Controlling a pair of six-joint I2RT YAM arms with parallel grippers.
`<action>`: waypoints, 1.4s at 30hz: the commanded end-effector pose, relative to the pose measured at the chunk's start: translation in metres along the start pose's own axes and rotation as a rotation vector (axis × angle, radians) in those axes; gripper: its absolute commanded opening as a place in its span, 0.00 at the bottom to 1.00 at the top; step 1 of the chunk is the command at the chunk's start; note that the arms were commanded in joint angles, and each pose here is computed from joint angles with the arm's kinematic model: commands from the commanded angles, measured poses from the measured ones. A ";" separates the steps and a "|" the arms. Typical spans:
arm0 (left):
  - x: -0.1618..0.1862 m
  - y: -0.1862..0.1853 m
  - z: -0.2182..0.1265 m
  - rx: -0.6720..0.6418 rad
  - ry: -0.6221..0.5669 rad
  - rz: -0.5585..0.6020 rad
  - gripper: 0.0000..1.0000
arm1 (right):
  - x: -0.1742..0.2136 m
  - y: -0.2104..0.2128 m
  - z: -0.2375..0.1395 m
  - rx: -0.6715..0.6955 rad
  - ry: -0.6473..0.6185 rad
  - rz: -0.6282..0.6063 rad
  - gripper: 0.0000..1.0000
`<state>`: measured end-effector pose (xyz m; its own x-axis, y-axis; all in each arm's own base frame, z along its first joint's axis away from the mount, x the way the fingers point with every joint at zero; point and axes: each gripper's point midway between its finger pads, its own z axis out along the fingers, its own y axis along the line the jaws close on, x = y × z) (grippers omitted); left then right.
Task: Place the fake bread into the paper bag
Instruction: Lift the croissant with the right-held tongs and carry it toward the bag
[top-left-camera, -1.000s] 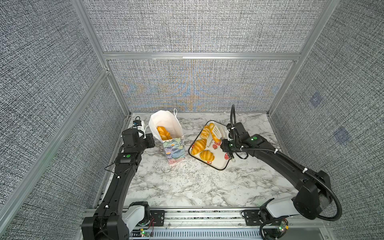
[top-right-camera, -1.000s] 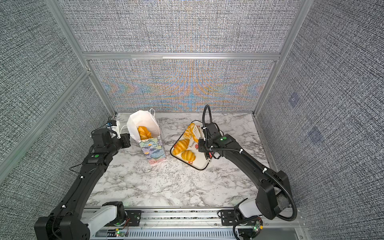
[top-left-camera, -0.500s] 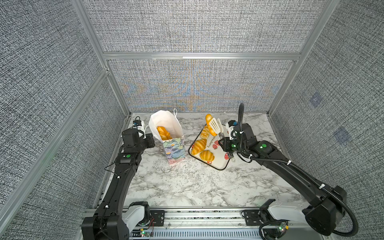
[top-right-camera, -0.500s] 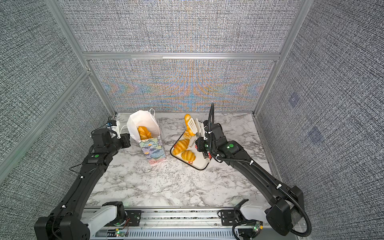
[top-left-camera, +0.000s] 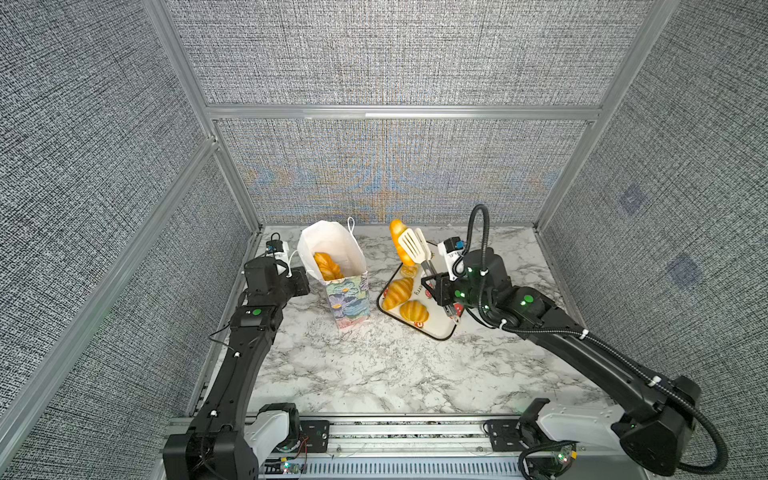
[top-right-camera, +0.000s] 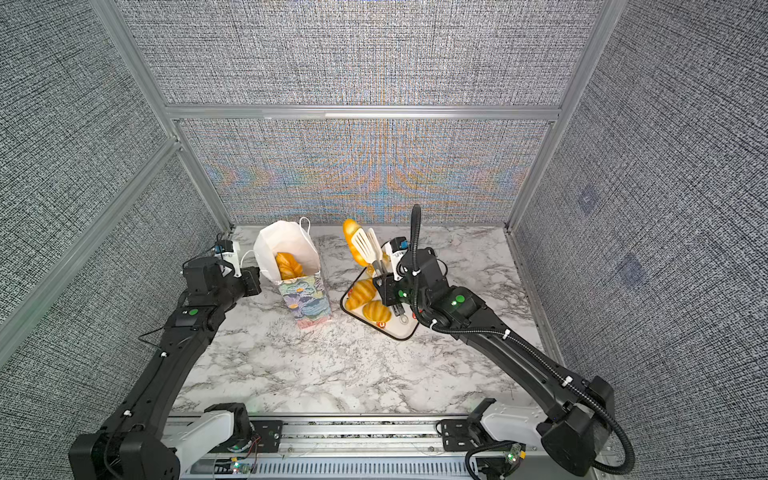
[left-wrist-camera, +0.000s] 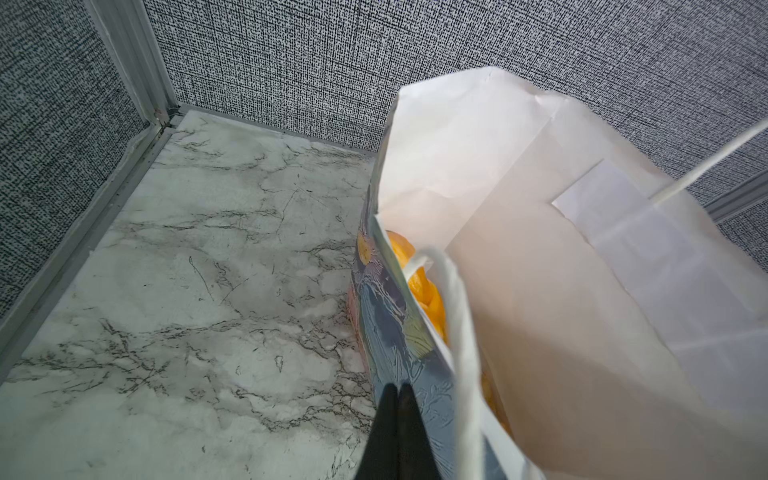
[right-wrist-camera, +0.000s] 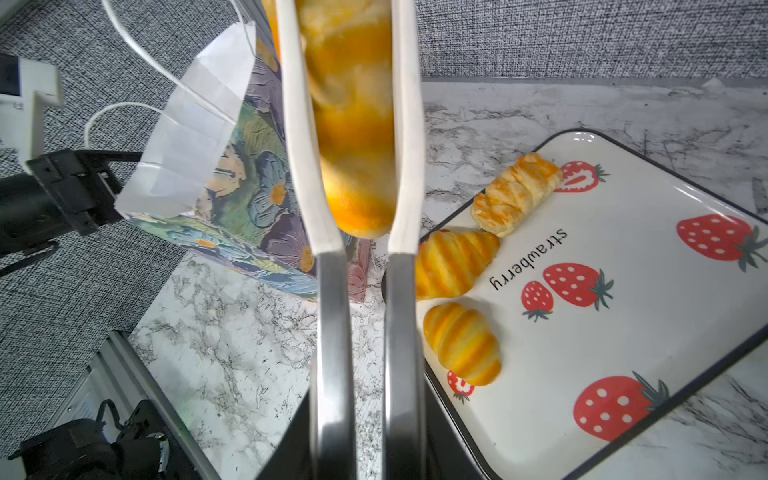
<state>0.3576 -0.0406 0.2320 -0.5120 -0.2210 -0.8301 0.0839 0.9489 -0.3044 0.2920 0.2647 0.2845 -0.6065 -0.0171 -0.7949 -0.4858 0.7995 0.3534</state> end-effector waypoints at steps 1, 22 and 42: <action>-0.003 -0.002 -0.001 0.013 -0.015 0.003 0.00 | -0.018 0.017 -0.001 -0.052 -0.067 -0.032 0.29; -0.003 -0.003 0.000 0.015 -0.011 0.002 0.00 | -0.026 0.082 0.008 -0.187 -0.089 -0.147 0.29; -0.004 -0.002 -0.002 0.013 -0.018 0.005 0.00 | -0.023 0.132 0.049 -0.253 -0.053 -0.224 0.29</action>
<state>0.3574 -0.0406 0.2325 -0.5108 -0.2210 -0.8308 0.0847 0.9488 -0.3044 0.2679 0.3899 0.3098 -0.4742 -0.1834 -0.8611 -0.7333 0.6236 0.2710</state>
